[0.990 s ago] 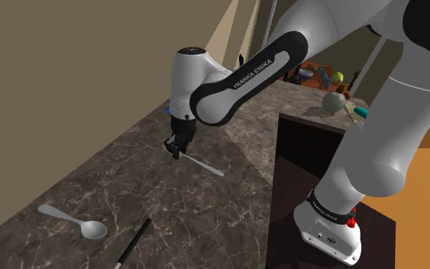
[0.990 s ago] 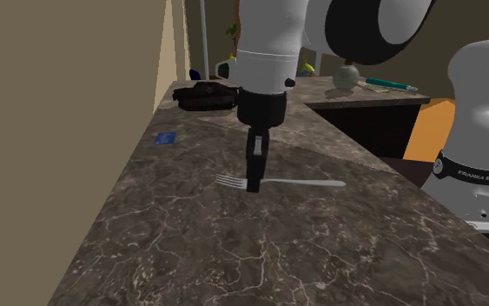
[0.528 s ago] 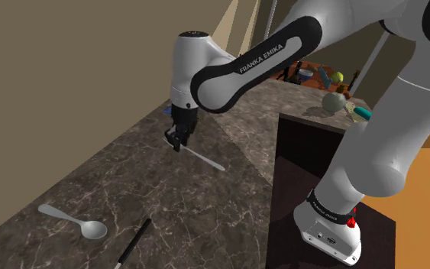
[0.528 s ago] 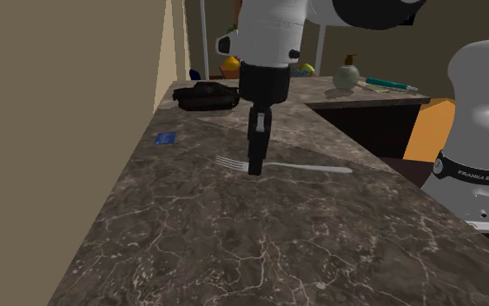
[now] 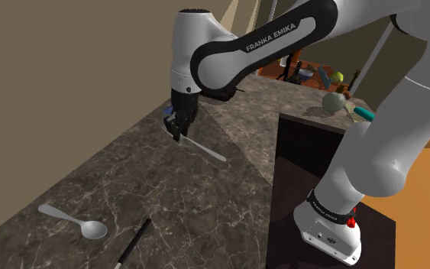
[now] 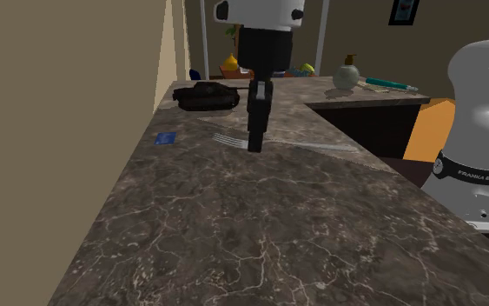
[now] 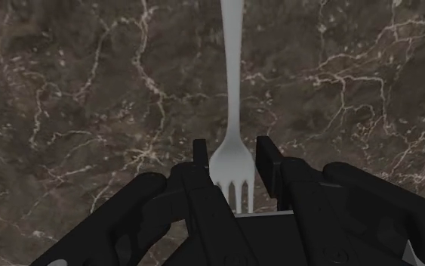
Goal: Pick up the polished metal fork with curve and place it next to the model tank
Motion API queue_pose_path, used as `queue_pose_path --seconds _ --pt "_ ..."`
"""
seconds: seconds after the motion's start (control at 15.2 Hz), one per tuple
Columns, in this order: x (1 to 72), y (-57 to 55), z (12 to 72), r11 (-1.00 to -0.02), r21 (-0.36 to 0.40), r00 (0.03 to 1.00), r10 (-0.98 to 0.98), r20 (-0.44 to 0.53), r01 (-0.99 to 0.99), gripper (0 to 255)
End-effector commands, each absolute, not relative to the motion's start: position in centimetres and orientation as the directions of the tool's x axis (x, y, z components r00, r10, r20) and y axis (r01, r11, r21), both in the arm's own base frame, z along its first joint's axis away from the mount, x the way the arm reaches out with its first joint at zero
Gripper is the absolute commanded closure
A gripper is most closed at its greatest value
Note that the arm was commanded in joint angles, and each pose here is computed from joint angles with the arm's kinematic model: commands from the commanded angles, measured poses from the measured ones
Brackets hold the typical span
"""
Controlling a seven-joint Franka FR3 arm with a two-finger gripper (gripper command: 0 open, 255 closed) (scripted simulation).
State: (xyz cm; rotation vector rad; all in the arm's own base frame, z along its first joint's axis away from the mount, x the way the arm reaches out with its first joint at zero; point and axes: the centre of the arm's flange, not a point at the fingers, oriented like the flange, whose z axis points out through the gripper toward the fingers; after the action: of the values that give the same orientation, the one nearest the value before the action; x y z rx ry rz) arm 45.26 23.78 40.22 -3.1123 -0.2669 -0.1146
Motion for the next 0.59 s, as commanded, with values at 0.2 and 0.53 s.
queue_pose_path --seconds 0.2,0.53 --pt "45.3 23.8 42.8 -0.985 -0.009 0.983 0.17 0.074 0.171 255" --pt "45.3 23.8 45.5 -0.985 -0.009 0.983 0.17 0.074 0.171 255"
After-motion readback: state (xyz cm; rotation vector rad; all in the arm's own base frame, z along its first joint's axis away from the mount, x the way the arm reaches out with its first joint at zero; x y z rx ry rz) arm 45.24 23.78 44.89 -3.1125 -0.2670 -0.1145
